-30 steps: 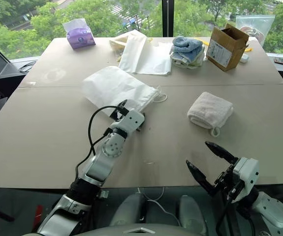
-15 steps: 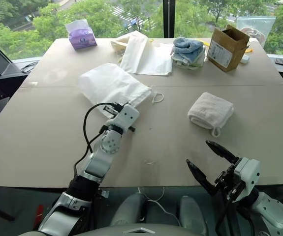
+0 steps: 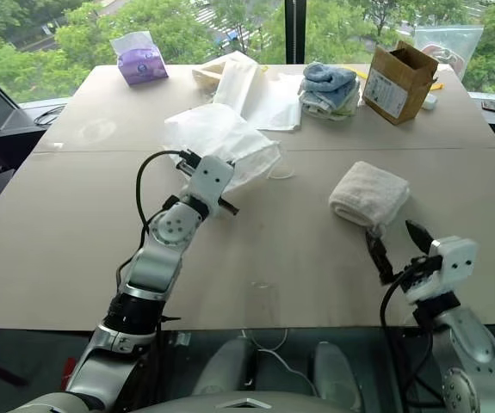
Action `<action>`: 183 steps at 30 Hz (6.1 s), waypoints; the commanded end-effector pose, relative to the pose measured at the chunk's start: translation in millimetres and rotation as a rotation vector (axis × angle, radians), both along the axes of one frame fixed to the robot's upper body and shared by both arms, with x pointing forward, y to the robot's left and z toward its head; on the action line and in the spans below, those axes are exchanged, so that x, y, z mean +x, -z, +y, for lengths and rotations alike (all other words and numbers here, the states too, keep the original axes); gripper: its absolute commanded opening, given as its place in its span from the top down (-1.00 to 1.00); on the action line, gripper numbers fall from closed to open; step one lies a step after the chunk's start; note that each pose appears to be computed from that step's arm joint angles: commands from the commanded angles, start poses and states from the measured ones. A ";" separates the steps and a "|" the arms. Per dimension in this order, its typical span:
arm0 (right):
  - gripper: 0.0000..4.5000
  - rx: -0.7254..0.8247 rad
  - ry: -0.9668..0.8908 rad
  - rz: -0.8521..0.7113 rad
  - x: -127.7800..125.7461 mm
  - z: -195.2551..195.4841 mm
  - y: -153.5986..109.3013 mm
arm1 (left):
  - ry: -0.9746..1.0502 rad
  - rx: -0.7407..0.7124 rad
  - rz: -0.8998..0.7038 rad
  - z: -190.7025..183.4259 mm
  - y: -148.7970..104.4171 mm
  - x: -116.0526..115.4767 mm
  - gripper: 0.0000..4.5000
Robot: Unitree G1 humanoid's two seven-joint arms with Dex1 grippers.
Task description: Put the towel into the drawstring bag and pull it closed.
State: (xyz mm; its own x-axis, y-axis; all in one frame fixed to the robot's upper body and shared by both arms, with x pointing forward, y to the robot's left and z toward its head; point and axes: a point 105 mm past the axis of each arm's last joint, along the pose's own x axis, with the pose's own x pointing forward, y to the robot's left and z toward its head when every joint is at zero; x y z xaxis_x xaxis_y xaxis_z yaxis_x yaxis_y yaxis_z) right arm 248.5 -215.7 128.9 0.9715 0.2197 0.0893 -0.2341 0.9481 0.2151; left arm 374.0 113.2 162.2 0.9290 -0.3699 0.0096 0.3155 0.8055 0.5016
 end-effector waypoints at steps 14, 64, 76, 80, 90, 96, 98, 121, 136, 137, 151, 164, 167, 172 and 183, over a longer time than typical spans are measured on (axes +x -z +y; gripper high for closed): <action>-1.00 0.365 0.002 0.469 93.9 -26.2 17.3 | 0.092 -0.118 0.049 -1.9 -59.0 6.0 0.99; 0.98 0.827 -0.784 0.138 74.2 124.6 -102.9 | 0.302 -0.557 0.337 -3.6 -69.3 7.3 1.00; 0.98 0.884 -0.700 0.219 86.8 133.5 -73.5 | 0.371 -0.656 0.378 -13.7 -79.9 3.7 1.00; 0.98 0.898 -0.688 0.233 91.1 135.7 -69.3 | 0.419 -0.666 0.391 -21.6 -81.9 -2.5 1.00; 0.98 0.942 -0.652 0.310 103.7 152.9 -48.0 | 0.460 -0.755 0.407 -29.8 -85.3 -10.0 1.00; 0.98 0.927 -0.627 0.310 112.9 159.1 -46.5 | 0.448 -0.751 0.410 -29.1 -81.3 -12.4 1.00; 0.98 0.924 -0.612 0.303 114.4 154.6 -46.0 | 0.422 -0.756 0.408 -24.1 -78.6 -9.9 1.00; 0.98 0.760 -0.567 0.277 155.6 189.5 -51.1 | 0.650 -0.928 0.497 -43.1 -83.2 -46.7 1.00; 0.09 0.861 -0.588 0.024 145.6 180.5 -108.6 | 0.452 -0.945 0.559 -29.1 -44.7 -26.3 1.00; -0.08 0.810 -0.590 0.036 142.9 184.9 -106.2 | 0.449 -0.944 0.560 -29.5 -43.2 -25.0 1.00; -0.97 0.283 -0.497 0.145 105.5 136.7 -52.7 | 0.418 -0.979 0.552 -33.1 -39.0 -10.4 1.00; -0.97 0.229 -0.415 0.259 44.6 81.6 -5.0 | 0.424 -0.971 0.569 -34.0 -34.6 -11.1 1.00; -0.97 0.114 -0.413 0.302 42.4 97.9 16.2 | 0.425 -0.969 0.575 -34.6 -32.8 -11.6 1.00; -0.97 0.020 -0.346 0.236 66.8 115.5 25.5 | 0.433 -0.963 0.584 -36.2 -31.6 -12.9 1.00; -0.73 0.243 -0.435 0.114 98.9 147.8 -1.8 | 0.432 -0.949 0.590 -32.6 -28.1 -14.2 1.00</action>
